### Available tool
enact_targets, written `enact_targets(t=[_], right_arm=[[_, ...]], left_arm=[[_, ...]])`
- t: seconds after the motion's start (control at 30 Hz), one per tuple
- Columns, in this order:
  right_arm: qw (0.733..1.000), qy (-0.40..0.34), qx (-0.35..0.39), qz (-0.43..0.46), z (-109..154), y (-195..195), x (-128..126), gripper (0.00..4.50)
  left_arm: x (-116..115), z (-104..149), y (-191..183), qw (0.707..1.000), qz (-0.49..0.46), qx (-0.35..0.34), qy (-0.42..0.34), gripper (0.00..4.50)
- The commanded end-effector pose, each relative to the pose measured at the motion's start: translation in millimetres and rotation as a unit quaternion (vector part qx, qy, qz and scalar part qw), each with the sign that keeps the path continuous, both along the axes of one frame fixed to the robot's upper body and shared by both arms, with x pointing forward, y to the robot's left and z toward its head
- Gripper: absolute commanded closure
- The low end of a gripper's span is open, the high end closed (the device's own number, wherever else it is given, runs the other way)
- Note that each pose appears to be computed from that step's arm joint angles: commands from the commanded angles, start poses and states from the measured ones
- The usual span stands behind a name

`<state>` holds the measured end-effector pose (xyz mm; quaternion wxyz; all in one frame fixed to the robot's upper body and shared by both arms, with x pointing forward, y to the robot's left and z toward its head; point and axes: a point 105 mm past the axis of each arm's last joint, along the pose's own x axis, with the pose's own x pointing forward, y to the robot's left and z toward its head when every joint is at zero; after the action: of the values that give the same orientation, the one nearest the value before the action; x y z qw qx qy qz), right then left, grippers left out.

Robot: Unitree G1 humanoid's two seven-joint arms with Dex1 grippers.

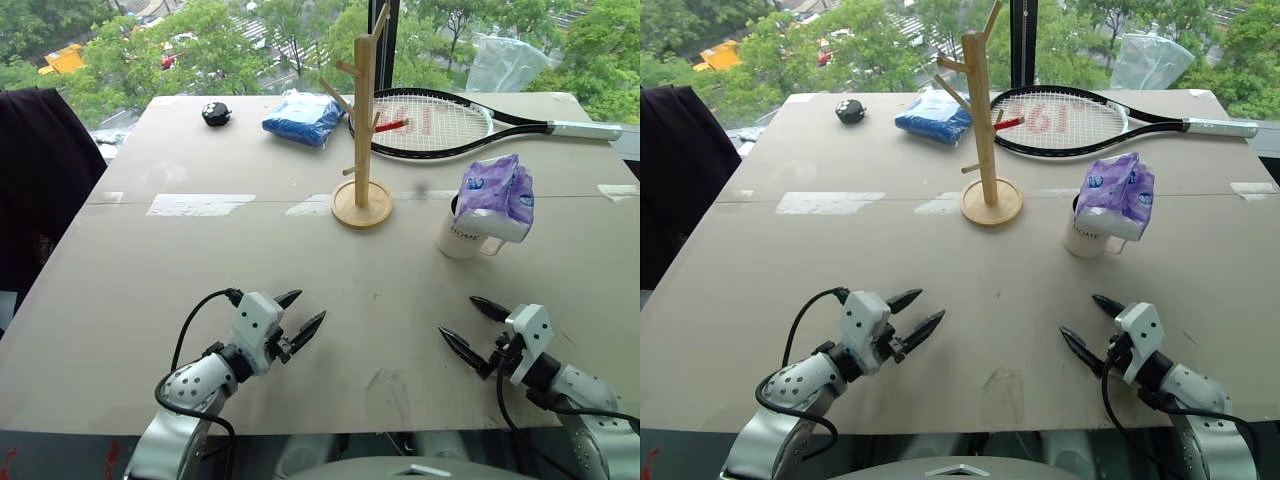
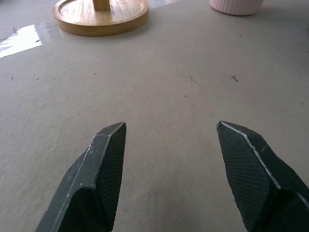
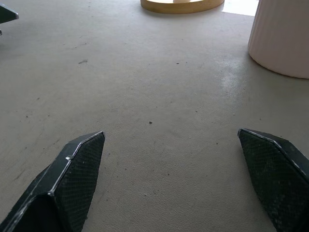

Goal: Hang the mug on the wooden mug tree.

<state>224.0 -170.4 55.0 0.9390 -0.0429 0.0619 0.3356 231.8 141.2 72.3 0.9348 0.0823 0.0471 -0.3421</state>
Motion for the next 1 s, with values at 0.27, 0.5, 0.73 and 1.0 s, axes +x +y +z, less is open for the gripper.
enact_targets(t=[0.27, 0.5, 0.73, 1.0], right_arm=[[1.0, -0.013, -0.008, -0.006, 3, -10, 3, 0.0], [1.0, -0.011, 0.0, -0.008, 4, -12, 3, 0.0], [1.0, 0.021, 0.008, 0.011, 3, -11, -3, 0.0], [0.999, -0.018, 0.007, -0.026, 20, -25, 4, 0.0]], left_arm=[[-10, 2, -7, 0.999, -0.037, -0.02, 0.013, 1.47], [-10, 1, -7, 0.999, -0.039, -0.018, 0.01, 1.47], [-6, 6, -6, 0.999, -0.039, -0.032, -0.003, 0.95], [0, 12, -4, 0.999, -0.041, -0.012, -0.031, 0.12]])
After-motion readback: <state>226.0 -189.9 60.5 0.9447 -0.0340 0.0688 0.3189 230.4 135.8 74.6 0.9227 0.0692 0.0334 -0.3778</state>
